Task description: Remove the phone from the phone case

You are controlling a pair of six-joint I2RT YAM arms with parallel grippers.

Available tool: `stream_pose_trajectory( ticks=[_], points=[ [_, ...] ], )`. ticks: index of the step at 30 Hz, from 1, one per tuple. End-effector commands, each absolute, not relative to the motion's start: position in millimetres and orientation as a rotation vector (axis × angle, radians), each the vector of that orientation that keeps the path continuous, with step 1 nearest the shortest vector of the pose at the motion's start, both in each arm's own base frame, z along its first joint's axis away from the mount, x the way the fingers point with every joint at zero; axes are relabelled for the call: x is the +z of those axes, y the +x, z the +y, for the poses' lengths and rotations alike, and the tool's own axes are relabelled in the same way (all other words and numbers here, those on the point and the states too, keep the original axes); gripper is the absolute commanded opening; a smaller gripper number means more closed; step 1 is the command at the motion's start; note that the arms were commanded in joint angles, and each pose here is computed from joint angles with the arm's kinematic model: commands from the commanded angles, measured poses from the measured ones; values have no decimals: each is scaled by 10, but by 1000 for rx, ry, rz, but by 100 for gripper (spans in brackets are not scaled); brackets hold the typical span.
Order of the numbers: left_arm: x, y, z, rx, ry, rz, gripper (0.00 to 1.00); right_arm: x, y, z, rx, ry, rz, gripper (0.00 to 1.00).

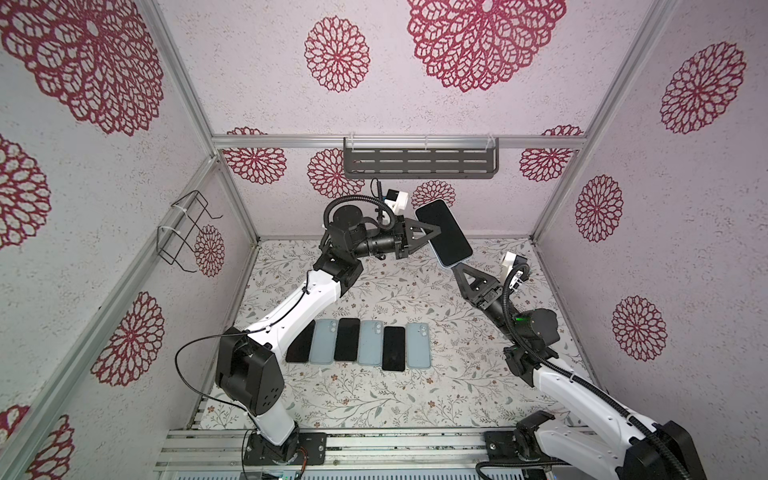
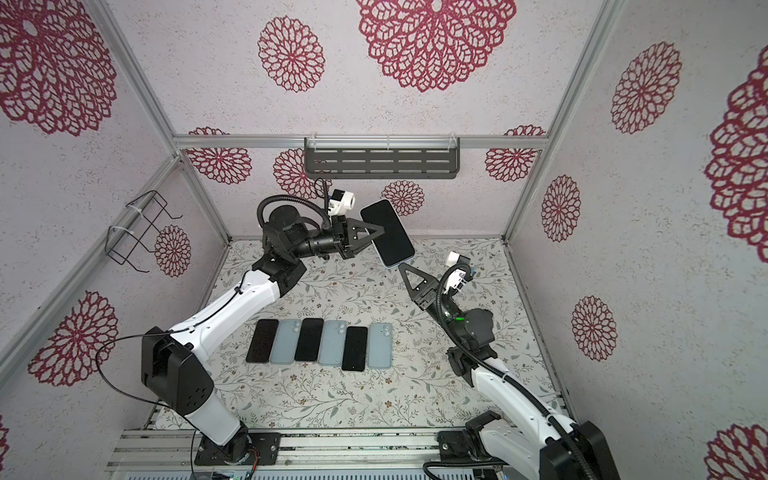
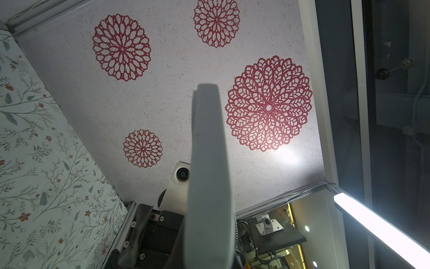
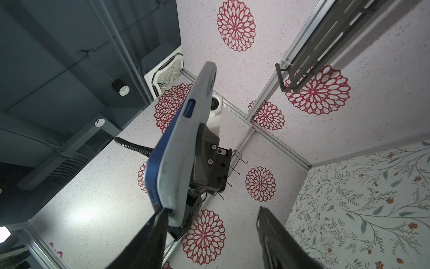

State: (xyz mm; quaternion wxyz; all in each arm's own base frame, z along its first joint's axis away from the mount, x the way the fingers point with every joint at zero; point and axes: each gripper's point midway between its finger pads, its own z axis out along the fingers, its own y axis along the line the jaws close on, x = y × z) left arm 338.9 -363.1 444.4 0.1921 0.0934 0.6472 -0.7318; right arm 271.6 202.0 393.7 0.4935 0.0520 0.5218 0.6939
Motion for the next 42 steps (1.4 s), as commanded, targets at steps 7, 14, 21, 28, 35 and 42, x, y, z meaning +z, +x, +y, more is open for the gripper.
stream_pose_trajectory(
  ticks=[7, 14, 21, 28, 35, 42],
  points=[
    [4664, 2981, -3751, -2097, 451, 1730, 0, 4040, 2746, 1964, 1691, 154, 1211, 60],
    [4572, 2947, -3779, -2062, 475, 1751, 0, 4121, 2734, 1953, 1702, 141, 1194, 60],
    [4581, 2859, -3825, -2070, 511, 1743, 0, 4039, 2811, 1938, 1682, 179, 1232, 57],
    [4547, 2738, -3880, -2084, 543, 1753, 0, 4039, 2851, 1887, 1667, 183, 1229, 53],
    [4425, 2667, -3941, -2093, 558, 1785, 0, 4053, 2872, 1793, 1653, 182, 1223, 51],
    [4338, 2633, -3951, -2097, 565, 1806, 0, 3992, 2885, 1701, 1643, 197, 1230, 47]
  ],
)
